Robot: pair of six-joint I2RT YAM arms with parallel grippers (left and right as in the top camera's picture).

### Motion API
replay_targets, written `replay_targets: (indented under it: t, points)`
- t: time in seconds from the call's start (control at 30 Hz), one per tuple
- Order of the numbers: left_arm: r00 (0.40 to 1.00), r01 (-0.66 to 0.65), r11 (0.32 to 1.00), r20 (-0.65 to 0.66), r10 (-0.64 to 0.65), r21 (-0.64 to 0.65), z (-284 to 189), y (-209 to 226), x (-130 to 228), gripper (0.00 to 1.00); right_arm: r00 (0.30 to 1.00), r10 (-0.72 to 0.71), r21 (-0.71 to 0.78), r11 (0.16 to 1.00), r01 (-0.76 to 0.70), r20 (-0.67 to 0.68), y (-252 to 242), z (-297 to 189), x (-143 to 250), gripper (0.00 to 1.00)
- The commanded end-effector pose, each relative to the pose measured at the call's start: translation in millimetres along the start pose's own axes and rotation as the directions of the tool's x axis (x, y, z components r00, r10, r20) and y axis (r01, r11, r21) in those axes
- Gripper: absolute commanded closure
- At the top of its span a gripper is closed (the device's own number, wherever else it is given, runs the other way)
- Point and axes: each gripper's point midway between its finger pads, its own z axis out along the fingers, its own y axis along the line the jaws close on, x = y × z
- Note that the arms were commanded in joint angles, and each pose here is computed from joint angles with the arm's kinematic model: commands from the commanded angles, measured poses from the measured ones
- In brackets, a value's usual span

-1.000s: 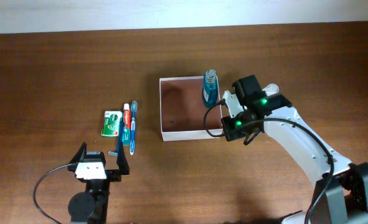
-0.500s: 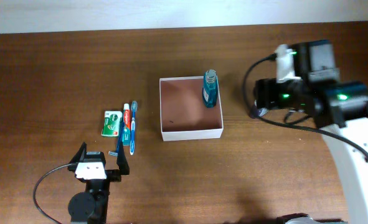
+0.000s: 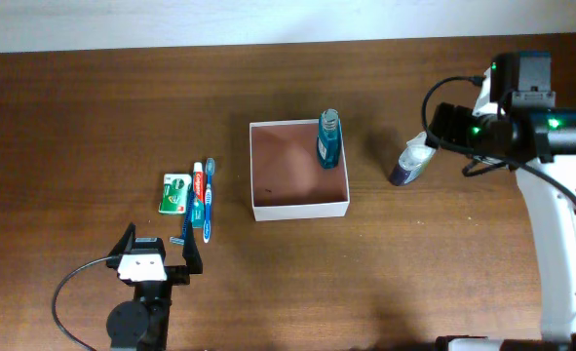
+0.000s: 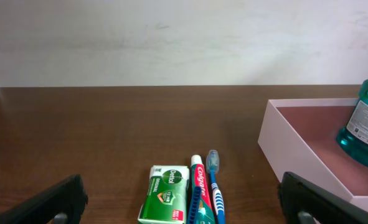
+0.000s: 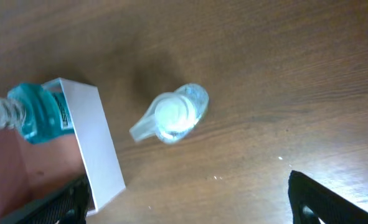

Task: Pack container
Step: 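Withdraw the right gripper right toward the clear soap pump bottle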

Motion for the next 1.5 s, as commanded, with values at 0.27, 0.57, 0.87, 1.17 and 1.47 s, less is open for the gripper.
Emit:
replay_targets:
  t: [0.27,0.57,0.87,1.17,1.47]
  points:
    - [1.000,-0.008,1.000,0.005,0.008,-0.007,-0.1,0.9,0.4,0.01,0.995,0.080,0.020,0.997,-0.079,-0.057,3.9,44.6,-7.3,0.12]
    - [1.000,-0.008,1.000,0.005,0.008,-0.007,-0.1,0.9,0.4,0.01,0.991,0.104,0.029,0.994,-0.102,-0.089,16.8,71.1,-5.1,0.14]
    - [1.000,-0.008,1.000,0.005,0.008,-0.007,-0.1,1.0,0.4,0.01,0.979,0.157,0.054,0.987,-0.151,-0.127,15.6,95.5,-1.5,0.19]
    - [1.000,-0.008,1.000,0.005,0.008,-0.007,-0.1,0.9,0.4,0.01,0.973,0.175,0.063,0.984,-0.167,-0.148,15.4,98.4,3.4,0.33]
    - [1.000,-0.008,1.000,0.005,0.008,-0.007,-0.1,1.0,0.4,0.01,0.976,0.122,0.050,0.992,-0.115,-0.178,34.7,97.5,16.0,0.33]
